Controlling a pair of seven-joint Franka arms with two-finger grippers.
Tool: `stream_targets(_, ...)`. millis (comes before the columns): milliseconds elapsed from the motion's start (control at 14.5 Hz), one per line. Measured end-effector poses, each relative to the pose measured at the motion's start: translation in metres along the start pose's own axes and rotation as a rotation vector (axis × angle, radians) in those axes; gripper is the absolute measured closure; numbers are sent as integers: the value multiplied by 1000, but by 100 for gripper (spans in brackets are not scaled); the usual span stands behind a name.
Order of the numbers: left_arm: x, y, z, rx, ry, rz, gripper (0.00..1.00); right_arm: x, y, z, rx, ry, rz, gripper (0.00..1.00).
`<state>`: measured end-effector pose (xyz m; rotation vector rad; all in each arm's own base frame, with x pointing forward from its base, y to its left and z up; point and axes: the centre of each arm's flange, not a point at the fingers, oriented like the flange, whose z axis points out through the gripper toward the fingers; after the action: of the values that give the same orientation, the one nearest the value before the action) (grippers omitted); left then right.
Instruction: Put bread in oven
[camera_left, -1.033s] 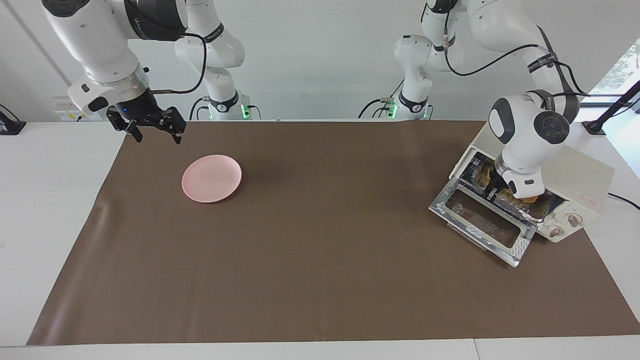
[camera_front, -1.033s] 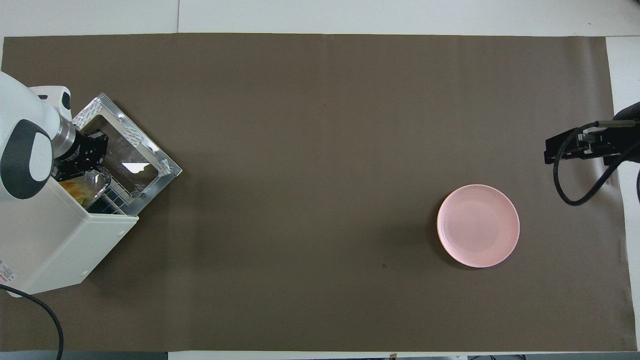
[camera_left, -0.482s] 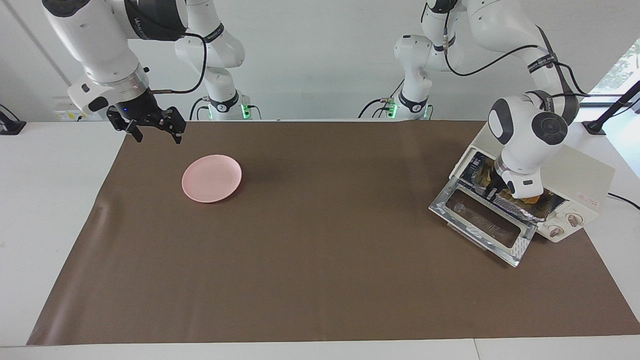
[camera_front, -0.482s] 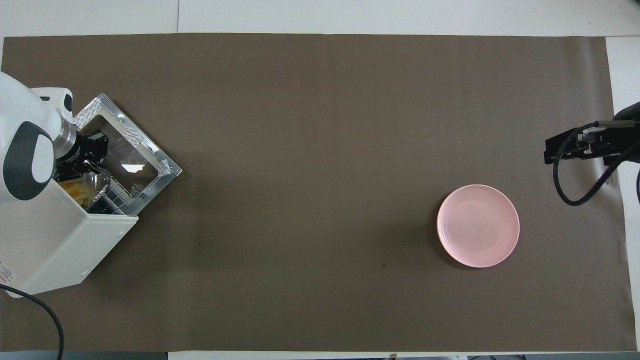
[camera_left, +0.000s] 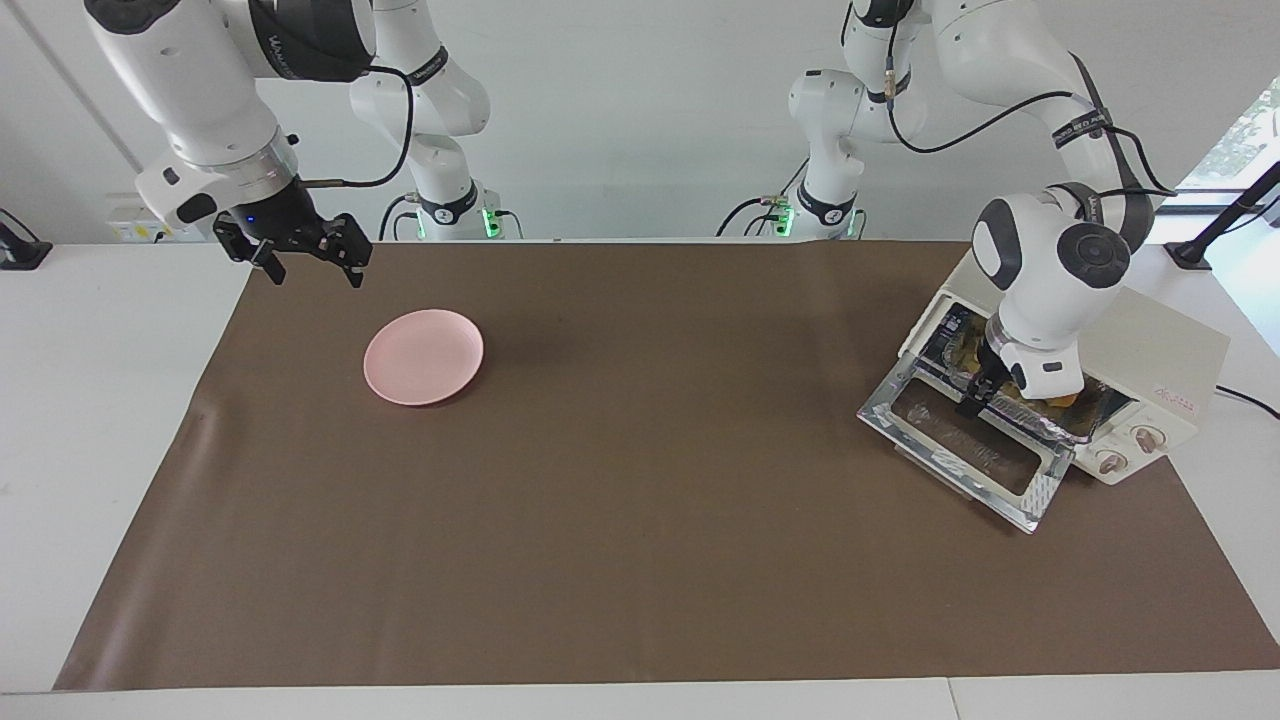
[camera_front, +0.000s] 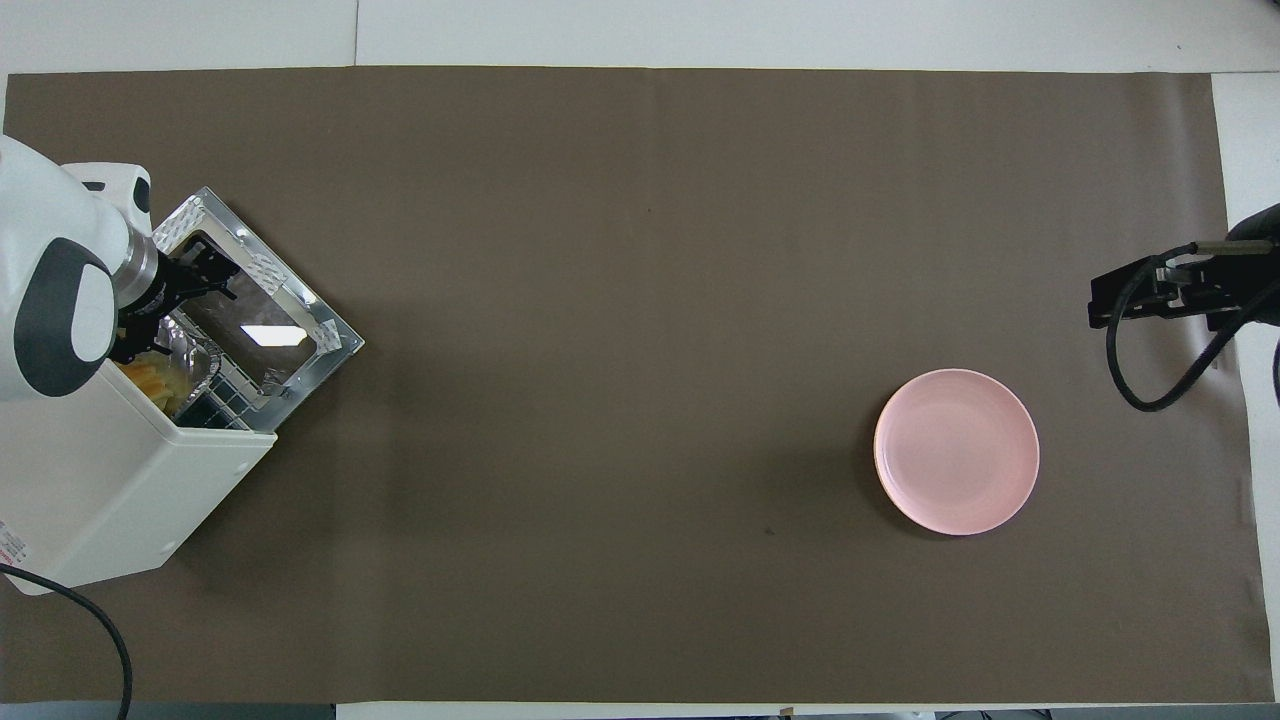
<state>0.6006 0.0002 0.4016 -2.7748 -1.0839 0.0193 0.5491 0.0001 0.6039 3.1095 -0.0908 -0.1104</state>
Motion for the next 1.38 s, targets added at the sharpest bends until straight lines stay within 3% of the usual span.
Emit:
stream_targets(413, -1, 8, -16, 1, 41, 29, 0, 0, 0, 0, 0, 0, 0, 0)
stream_targets(826, -4, 31, -88, 0, 77, 133, 0, 0, 0, 0, 0, 0, 0, 0)
stream_targets(1102, -10, -2, -129, 22, 15, 311, 0, 0, 0, 0, 0, 0, 0, 0)
stream_targets(1377, -18, -49, -175, -15, -20, 514, 0, 0, 0, 0, 0, 0, 0, 0)
